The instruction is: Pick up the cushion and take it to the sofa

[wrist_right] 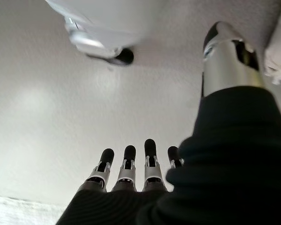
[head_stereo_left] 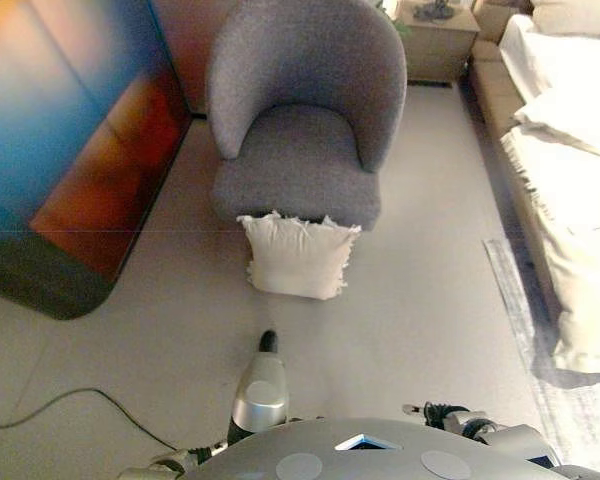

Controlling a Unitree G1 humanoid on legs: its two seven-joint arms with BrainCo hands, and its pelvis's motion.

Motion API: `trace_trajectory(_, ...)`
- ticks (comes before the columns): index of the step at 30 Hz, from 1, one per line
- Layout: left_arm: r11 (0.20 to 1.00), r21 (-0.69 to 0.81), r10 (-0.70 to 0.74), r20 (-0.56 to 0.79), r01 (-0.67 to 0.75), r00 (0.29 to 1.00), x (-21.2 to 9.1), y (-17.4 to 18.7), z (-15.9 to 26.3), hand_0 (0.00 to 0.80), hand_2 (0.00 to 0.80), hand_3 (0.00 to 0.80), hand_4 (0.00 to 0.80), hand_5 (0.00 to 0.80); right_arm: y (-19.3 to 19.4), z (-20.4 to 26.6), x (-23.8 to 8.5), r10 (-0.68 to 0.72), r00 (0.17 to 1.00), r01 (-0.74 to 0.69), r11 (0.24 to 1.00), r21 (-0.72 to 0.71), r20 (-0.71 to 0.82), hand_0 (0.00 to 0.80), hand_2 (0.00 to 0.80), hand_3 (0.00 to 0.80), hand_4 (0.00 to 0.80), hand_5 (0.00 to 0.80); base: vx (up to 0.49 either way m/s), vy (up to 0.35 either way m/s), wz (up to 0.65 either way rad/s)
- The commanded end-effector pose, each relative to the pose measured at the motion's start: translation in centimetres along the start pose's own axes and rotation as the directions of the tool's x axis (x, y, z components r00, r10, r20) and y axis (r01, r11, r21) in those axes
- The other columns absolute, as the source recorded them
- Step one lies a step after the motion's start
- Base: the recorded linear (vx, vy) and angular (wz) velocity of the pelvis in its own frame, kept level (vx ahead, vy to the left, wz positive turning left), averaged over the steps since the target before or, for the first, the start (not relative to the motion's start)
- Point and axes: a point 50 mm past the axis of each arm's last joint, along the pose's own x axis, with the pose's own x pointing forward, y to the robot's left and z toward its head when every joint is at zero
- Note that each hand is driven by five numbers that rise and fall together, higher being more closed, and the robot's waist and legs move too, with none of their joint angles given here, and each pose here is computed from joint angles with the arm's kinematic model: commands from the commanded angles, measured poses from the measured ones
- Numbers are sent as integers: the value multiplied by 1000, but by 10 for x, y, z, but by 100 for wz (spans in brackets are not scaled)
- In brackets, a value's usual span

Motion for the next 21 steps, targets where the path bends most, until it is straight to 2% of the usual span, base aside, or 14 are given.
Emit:
trace_trajectory(1, 999, -31, 27, 0, -27, 1000, 1, 16, 0, 0, 0, 0, 0, 0, -17, -8, 2, -48, 999, 49, 998, -30, 19, 0, 0, 0, 0, 0, 501, 180, -41)
trace_trajectory(5, 997, 43, 53, 69, -57, 996, -3, 25, 25, 0, 0, 0, 0, 0, -8, 9, 0, -36, 993, 34, 999, 19, 113, 0, 0, 0, 0, 0, 494, 151, -40)
trace_trajectory(7, 997, 41, 67, 106, -72, 992, -7, 27, 41, 0, 0, 0, 0, 0, -6, 20, -2, -31, 988, 25, 999, 37, 155, 0, 0, 0, 0, 0, 432, 98, 13)
trace_trajectory(10, 998, 28, 51, 140, -56, 989, -12, 23, 59, 0, 0, 0, 0, 0, -4, 32, -5, -24, 980, 30, 999, -26, 198, 0, 0, 0, 0, 0, 321, -3, 10)
trace_trajectory(13, 999, -4, 41, 161, -41, 986, -17, 17, 72, 0, 0, 0, 0, 0, -6, 44, -8, -37, 971, 45, 999, -27, 235, 0, 0, 0, 0, 0, 183, -84, -4)
trace_trajectory(21, 998, -50, 37, 117, -32, 992, -12, 8, 56, 0, 0, 0, 0, 0, -6, 36, -6, -4, 973, 24, 996, -86, 230, 0, 0, 0, 0, 0, 222, -157, 30)
